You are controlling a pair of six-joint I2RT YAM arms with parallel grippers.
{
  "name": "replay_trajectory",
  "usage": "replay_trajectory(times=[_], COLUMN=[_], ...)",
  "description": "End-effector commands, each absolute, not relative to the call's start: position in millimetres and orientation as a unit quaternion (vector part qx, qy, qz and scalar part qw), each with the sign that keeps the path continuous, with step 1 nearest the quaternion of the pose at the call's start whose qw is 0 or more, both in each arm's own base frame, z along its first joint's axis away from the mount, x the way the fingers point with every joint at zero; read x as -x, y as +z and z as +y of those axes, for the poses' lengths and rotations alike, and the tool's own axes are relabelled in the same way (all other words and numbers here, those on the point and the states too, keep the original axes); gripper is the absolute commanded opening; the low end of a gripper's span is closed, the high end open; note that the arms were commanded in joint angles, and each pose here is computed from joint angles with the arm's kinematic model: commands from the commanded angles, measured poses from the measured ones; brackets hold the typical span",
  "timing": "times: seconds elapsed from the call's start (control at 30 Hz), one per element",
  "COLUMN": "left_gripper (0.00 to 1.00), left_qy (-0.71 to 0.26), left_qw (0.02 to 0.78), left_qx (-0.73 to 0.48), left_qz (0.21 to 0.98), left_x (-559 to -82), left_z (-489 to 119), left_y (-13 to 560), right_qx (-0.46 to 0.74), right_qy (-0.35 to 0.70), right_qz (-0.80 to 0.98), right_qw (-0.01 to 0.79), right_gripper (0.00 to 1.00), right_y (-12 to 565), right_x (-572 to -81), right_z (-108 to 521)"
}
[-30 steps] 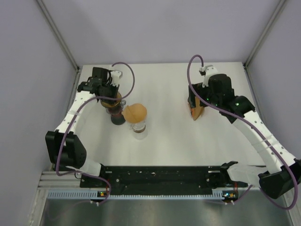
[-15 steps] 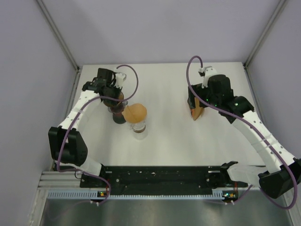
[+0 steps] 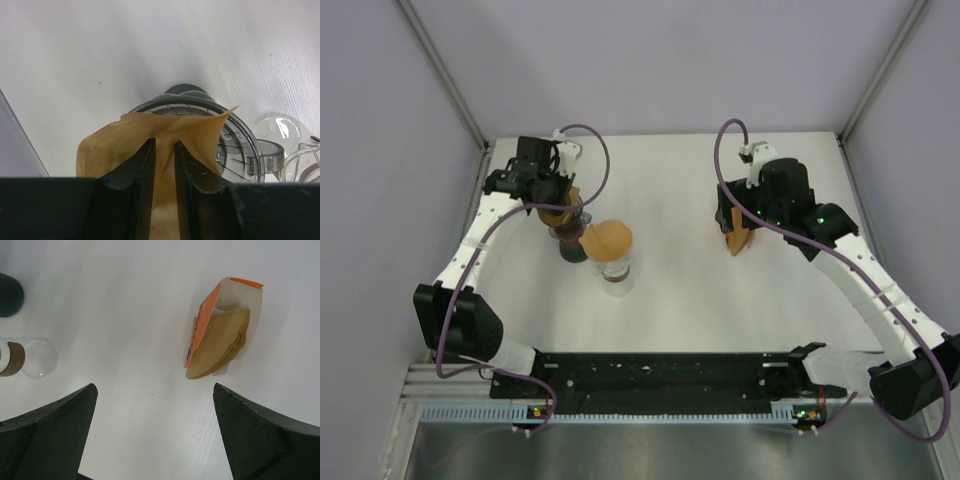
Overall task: Place the coffee filter in the dripper
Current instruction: Adjust the coffee filter in the coffee dripper.
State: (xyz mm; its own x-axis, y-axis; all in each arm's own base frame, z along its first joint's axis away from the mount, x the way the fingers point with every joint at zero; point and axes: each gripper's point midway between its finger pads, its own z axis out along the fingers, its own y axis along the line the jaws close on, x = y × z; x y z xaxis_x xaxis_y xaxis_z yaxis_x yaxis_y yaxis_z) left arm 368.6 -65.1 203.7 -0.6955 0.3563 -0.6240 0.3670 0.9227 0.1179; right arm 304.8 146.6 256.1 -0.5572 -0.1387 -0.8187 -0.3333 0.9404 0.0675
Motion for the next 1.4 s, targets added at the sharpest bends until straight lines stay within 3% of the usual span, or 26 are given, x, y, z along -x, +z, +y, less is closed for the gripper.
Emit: replay_trajectory(times=[0.0, 0.17, 0.33, 0.6, 0.83, 1.03, 1.37], left_gripper=[0.28, 0.31, 0.36, 0.59, 0.64, 0.61, 0.56], left_qy=[0.004, 0.002, 0.002, 0.014, 0.01, -0.041, -0.078], left_qw=[0.386, 0.378, 0.421, 0.486, 0.503, 0.5, 0.494], left_qx=[-0.202, -0.208, -0.202, -0.161, -0.033, -0.016, -0.02], left_qz=[0.9, 0.902, 0.884, 0.859, 0.864, 0.865, 0.866], left_x=[-370, -363, -360, -354, -376, -383, -384], left_z=[-61, -61, -60, -44, 11, 6, -6], left_y=[245, 243, 283, 331, 317, 295, 277], right_qx=[0.139, 0.169, 0.22, 0.37, 0.428, 0.43, 0.436], right_qy=[0.126, 0.16, 0.227, 0.267, 0.326, 0.369, 0.38], right_qz=[0.863, 0.85, 0.808, 0.732, 0.681, 0.655, 0.654], right_qw=[0.47, 0.473, 0.498, 0.506, 0.496, 0.5, 0.488], right_gripper=[0.99, 0.99, 0.99, 0.99, 0.99, 0.99, 0.99], right_y=[272, 285, 321, 350, 338, 330, 315], right_x=[-312, -311, -325, -364, -385, -383, -376], right_z=[153, 169, 214, 358, 465, 509, 522])
